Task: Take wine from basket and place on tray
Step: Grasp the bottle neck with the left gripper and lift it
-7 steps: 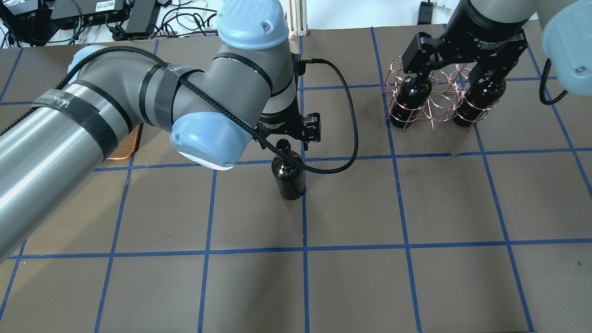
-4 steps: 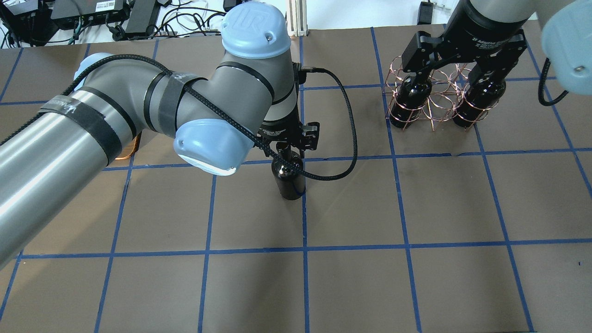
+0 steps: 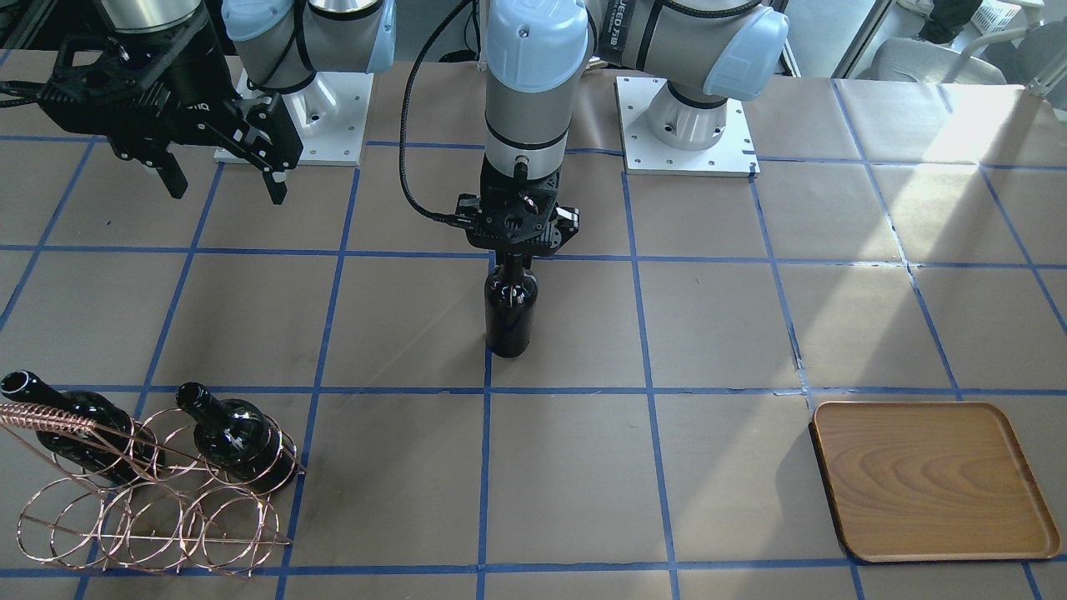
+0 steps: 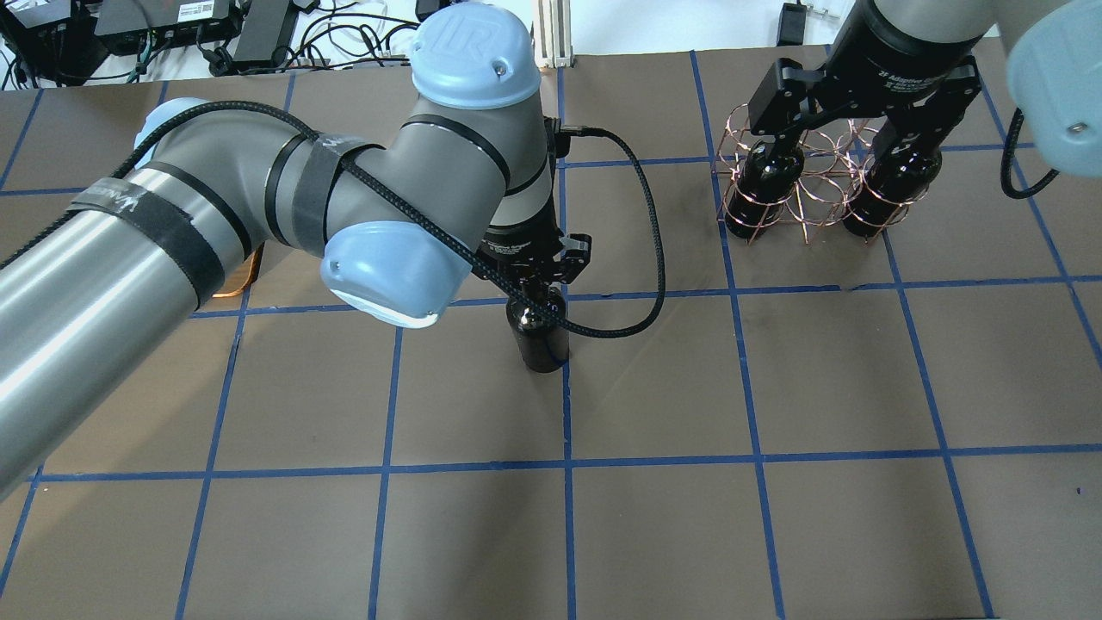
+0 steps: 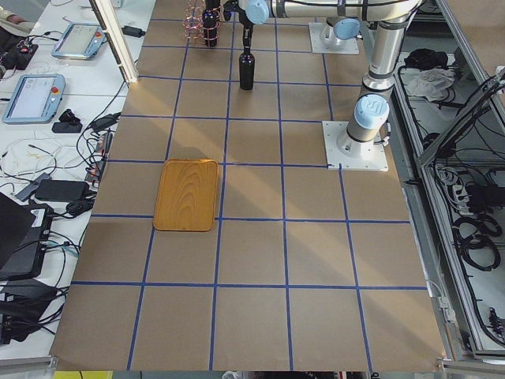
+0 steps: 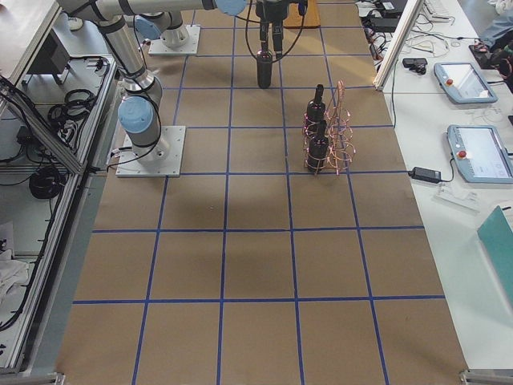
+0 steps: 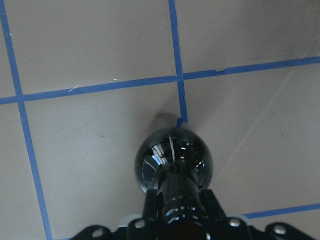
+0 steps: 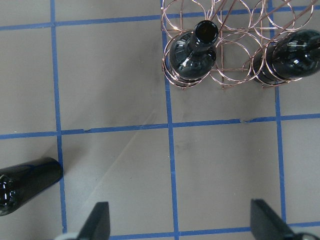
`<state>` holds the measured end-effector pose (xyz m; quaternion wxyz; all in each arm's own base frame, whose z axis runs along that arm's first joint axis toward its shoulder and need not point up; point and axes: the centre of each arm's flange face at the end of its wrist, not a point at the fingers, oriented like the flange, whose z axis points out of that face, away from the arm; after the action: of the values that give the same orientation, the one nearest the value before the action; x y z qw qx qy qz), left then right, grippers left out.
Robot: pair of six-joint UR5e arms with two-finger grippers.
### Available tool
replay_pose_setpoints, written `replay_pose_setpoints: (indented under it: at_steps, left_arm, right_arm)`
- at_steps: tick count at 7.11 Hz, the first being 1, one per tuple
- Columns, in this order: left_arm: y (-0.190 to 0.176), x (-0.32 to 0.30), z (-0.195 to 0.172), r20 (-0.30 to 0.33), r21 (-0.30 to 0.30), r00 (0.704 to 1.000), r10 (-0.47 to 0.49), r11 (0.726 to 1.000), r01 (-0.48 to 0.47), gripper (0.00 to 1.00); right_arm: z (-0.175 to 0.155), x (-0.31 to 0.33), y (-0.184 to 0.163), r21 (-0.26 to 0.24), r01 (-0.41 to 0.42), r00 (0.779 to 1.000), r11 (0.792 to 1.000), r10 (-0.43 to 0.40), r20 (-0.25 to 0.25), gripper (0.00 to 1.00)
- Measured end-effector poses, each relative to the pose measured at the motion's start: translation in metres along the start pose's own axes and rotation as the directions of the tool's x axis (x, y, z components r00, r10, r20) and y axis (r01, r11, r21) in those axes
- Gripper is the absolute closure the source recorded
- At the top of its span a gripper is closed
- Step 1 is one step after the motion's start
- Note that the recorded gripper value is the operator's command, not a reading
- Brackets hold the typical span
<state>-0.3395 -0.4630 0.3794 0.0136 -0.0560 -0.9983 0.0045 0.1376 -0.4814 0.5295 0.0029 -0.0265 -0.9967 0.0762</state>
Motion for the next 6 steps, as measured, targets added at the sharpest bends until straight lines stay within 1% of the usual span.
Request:
replay_pose_setpoints:
  at_steps: [2,3,4,6]
  left_arm:
    - [-0.002,-0.002,-0.007,0.001,0.012,1.0,-0.002,1.0,0.002,1.0]
    - [-0.007,-0.009,-0.019,0.001,0.034,1.0,-0.012,0.999,0.012,1.0]
    - [-0.02,-0.024,-0.039,0.0,0.055,1.0,-0.027,0.998,0.027,1.0]
    - [-0.057,-0.087,-0.079,0.001,0.07,0.999,-0.033,0.997,0.033,1.0]
  right_arm:
    - [0.0,0.0,0.0,0.0,0.0,1.0,1.0,0.0,-0.002,0.0]
    - [0.001,0.0,0.0,-0.001,0.0,1.0,1.0,0.0,-0.003,0.0]
    - [0.001,0.0,0.0,-0.002,0.0,1.0,1.0,0.0,-0.004,0.0]
    - [0.0,0.001,0.0,-0.001,0.0,1.0,1.0,0.0,-0.005,0.0]
